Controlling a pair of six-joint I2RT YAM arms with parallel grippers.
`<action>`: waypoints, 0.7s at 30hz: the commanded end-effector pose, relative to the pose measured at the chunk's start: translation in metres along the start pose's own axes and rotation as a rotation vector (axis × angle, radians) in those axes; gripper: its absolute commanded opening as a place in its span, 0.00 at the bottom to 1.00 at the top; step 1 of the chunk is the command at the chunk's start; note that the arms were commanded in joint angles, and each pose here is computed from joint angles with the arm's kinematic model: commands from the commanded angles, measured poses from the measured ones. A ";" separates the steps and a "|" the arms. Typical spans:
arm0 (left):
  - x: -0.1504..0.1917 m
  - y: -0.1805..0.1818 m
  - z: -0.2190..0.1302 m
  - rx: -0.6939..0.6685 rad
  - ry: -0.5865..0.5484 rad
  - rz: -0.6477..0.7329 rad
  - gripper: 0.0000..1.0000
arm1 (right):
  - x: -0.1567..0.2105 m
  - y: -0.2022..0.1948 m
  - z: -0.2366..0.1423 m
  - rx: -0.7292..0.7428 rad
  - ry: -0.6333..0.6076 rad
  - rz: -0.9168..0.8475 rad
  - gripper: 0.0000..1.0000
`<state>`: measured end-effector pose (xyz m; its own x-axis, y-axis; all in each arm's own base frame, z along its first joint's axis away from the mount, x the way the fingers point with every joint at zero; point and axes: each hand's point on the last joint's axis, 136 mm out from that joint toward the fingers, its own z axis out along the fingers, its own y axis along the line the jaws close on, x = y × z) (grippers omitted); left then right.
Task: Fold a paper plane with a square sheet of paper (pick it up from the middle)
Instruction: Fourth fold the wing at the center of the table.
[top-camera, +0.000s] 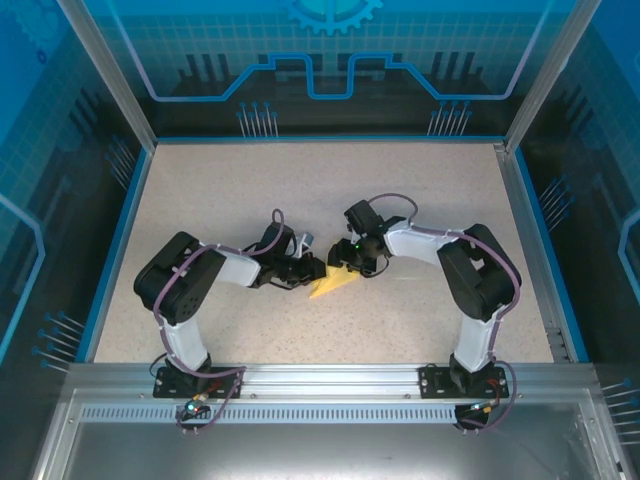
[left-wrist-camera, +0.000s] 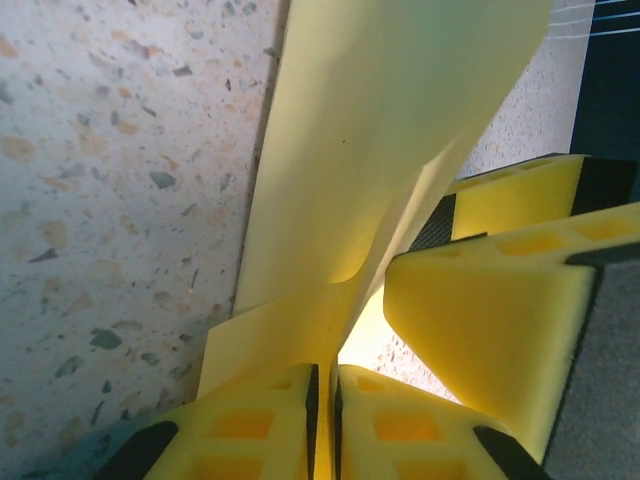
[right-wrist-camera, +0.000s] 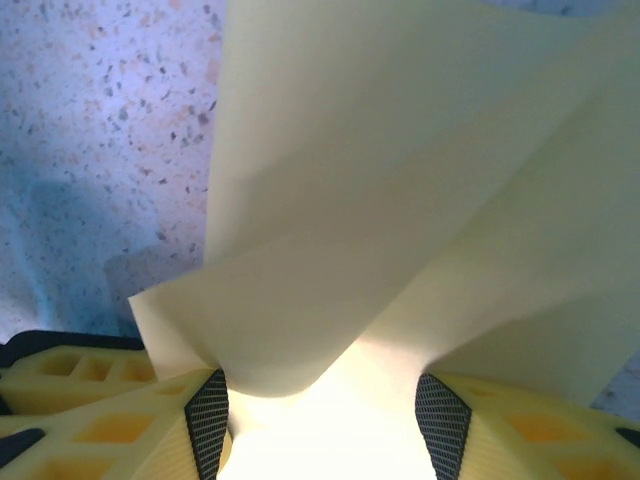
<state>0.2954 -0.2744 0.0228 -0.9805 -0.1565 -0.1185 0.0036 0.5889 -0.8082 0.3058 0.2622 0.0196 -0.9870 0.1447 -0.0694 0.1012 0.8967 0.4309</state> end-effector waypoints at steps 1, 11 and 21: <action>0.001 -0.005 -0.011 0.009 -0.013 0.011 0.20 | 0.020 -0.059 0.013 0.280 0.054 0.061 0.58; 0.001 -0.008 -0.029 -0.026 -0.069 0.039 0.27 | 0.027 -0.059 0.020 0.324 0.072 0.062 0.59; 0.000 -0.003 -0.021 -0.043 -0.053 0.036 0.34 | 0.027 -0.052 0.021 0.276 0.062 0.075 0.59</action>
<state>0.2896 -0.2591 0.0425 -0.9651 -0.1941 -0.1757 0.0194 0.6162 -0.7873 0.3066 0.2623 0.0162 -0.9818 0.1759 -0.0721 0.1420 0.9307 0.3370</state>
